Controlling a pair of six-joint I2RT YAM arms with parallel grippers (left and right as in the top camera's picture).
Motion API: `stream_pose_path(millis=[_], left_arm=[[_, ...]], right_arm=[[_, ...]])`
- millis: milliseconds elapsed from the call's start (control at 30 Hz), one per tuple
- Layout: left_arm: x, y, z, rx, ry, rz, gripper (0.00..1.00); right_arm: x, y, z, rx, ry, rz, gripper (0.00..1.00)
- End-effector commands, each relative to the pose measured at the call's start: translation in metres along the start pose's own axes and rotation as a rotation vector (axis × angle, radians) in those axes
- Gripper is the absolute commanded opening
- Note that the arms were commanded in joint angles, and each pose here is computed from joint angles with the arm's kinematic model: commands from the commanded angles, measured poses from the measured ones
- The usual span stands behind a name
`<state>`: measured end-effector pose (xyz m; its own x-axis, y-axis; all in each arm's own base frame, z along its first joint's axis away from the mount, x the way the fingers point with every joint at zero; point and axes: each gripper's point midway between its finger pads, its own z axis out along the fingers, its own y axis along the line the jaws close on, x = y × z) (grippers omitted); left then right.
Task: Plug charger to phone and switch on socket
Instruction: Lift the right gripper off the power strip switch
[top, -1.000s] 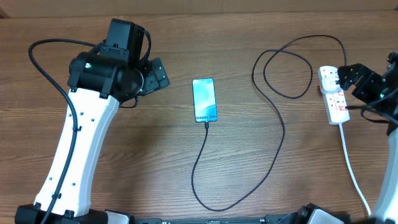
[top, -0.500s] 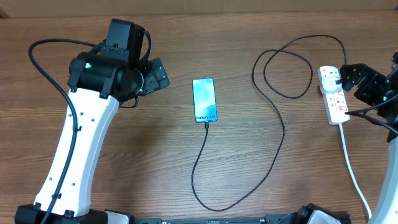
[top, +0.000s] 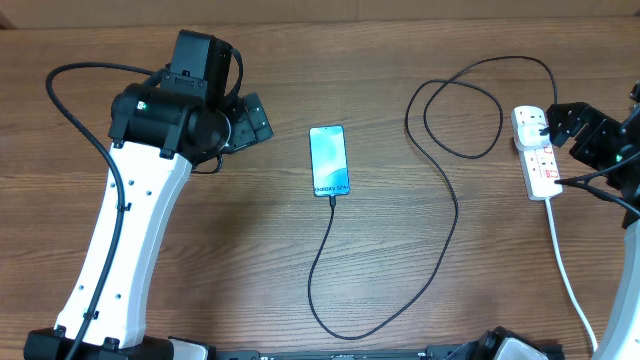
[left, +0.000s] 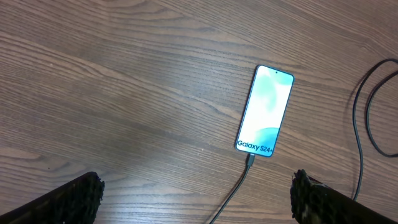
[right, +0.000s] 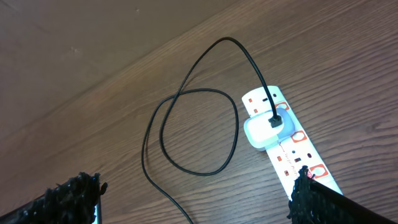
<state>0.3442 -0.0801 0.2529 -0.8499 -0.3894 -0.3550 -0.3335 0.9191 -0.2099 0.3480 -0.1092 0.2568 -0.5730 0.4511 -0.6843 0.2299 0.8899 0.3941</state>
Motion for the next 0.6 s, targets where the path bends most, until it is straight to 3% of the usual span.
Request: stream_pose_path(millis=[0, 567], left_arm=[[-0.0017, -0.0004, -0.0038, -0.003, -0.019, 0.017, 1.00], [-0.0018, -0.0003, -0.0040, -0.004, -0.019, 0.032, 1.00]], right_arm=[[0.0012, 0.0003, 0.0000, -0.003, 0.001, -0.006, 1.00], [0.0011, 0.0003, 0.0000, -0.003, 0.001, -0.007, 1.00]])
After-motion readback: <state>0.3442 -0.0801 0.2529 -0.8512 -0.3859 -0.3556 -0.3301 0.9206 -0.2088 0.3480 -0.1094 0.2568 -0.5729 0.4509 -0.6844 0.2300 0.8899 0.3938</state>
